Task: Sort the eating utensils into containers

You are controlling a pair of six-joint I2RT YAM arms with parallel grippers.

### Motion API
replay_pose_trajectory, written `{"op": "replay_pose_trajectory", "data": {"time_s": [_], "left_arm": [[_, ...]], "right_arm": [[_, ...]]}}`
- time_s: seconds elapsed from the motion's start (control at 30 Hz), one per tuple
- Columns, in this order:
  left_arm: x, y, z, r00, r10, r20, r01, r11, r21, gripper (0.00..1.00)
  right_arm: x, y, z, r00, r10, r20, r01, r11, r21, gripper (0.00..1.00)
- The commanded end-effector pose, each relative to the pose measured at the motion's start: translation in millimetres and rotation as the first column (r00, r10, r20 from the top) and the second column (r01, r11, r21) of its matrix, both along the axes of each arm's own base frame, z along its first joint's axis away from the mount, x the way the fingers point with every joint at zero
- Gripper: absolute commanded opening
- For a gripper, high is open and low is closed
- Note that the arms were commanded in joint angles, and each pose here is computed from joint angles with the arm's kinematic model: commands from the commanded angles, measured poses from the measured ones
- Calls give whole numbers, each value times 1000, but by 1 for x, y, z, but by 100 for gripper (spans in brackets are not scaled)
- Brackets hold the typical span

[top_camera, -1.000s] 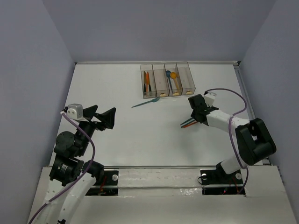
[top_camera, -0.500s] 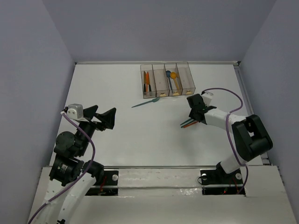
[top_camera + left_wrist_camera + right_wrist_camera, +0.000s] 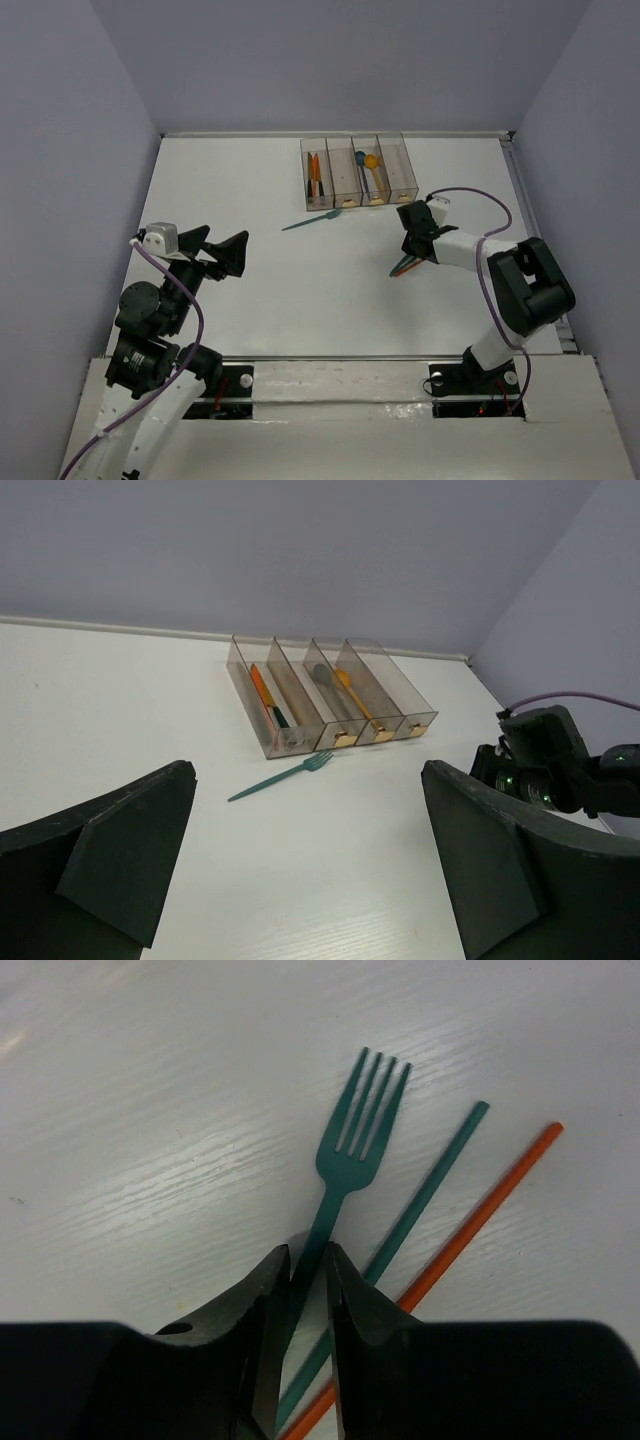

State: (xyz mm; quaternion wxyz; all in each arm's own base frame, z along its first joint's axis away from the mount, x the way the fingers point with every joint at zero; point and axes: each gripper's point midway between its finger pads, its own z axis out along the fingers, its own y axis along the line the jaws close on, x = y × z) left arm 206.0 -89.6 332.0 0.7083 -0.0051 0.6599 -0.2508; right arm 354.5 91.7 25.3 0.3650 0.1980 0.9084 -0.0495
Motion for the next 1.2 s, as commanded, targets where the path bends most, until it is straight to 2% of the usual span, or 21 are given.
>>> {"op": "replay_pose_trajectory", "data": {"time_s": [0.0,0.23,0.53,0.6,0.7,0.8,0.97,1.0,1.03,1.07,1.13,1.17], "left_arm": [[-7,3,27,997,2,75,0,1000,-26,99],[-7,3,27,997,2,73,0,1000,-25,99],[-4,4,25,998,10,64,-8,1000,-21,99],[-2,3,23,998,10,59,-9,1000,-17,99],[0,4,23,998,16,56,-15,1000,-15,99],[2,4,22,998,20,52,-20,1000,-12,99],[5,5,20,999,28,44,-28,1000,-7,99],[5,5,20,999,30,43,-29,1000,-7,99],[5,5,20,999,28,41,-28,1000,-6,99],[6,5,19,999,28,39,-28,1000,-5,99],[6,5,19,999,27,39,-27,1000,-3,99],[7,5,19,999,28,39,-28,1000,-3,99]], "right_arm": [[21,8,16,998,12,69,-14,999,33,23],[25,20,8,997,45,55,-48,997,52,12],[44,60,58,969,124,216,-155,978,136,8],[43,77,84,945,185,269,-232,961,153,6],[53,102,135,870,296,395,-385,908,167,6],[69,127,172,791,418,447,-516,848,119,6],[112,153,195,733,481,481,-571,819,52,6],[120,160,180,735,508,449,-588,807,49,6],[133,168,201,705,515,488,-602,798,27,6],[140,172,204,698,518,495,-607,795,23,6],[157,182,190,687,549,476,-623,782,-2,6],[169,187,207,667,544,509,-621,783,-23,6]]}}
